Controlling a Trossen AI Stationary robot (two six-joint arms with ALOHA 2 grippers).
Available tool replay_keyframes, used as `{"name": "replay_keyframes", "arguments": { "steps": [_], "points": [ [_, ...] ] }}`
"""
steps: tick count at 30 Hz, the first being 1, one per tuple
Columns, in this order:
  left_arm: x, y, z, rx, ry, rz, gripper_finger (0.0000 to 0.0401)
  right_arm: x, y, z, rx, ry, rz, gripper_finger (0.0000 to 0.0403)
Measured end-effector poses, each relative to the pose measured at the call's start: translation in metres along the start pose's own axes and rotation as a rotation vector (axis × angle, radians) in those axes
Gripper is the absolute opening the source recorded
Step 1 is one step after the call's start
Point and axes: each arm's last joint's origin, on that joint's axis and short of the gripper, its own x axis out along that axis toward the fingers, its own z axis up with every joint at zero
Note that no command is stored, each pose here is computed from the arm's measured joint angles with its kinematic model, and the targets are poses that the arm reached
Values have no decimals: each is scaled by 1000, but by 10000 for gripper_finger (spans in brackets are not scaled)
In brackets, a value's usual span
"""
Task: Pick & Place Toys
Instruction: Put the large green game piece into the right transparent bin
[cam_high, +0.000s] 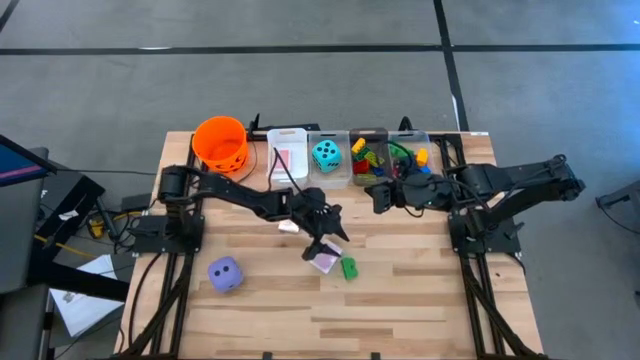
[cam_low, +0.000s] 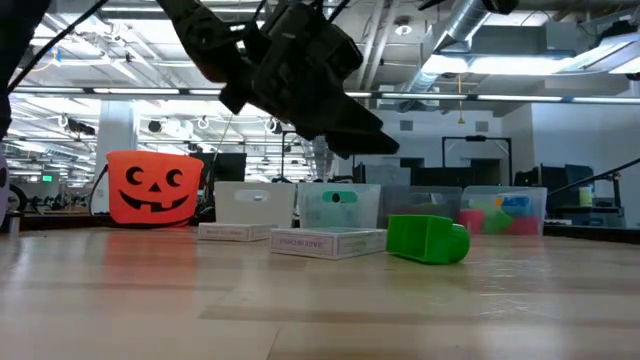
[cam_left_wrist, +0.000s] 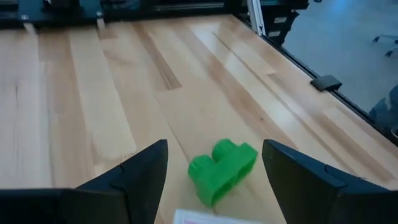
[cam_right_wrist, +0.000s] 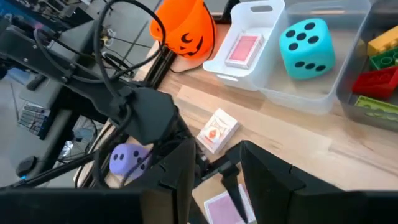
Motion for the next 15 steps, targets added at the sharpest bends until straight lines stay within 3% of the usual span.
{"name": "replay_keyframes", "arguments": {
  "steps": [15],
  "points": [
    [41, 19, -6, -4, 2, -1, 253, 0, 0, -2, -7, 37, 7, 125]
  ]
}}
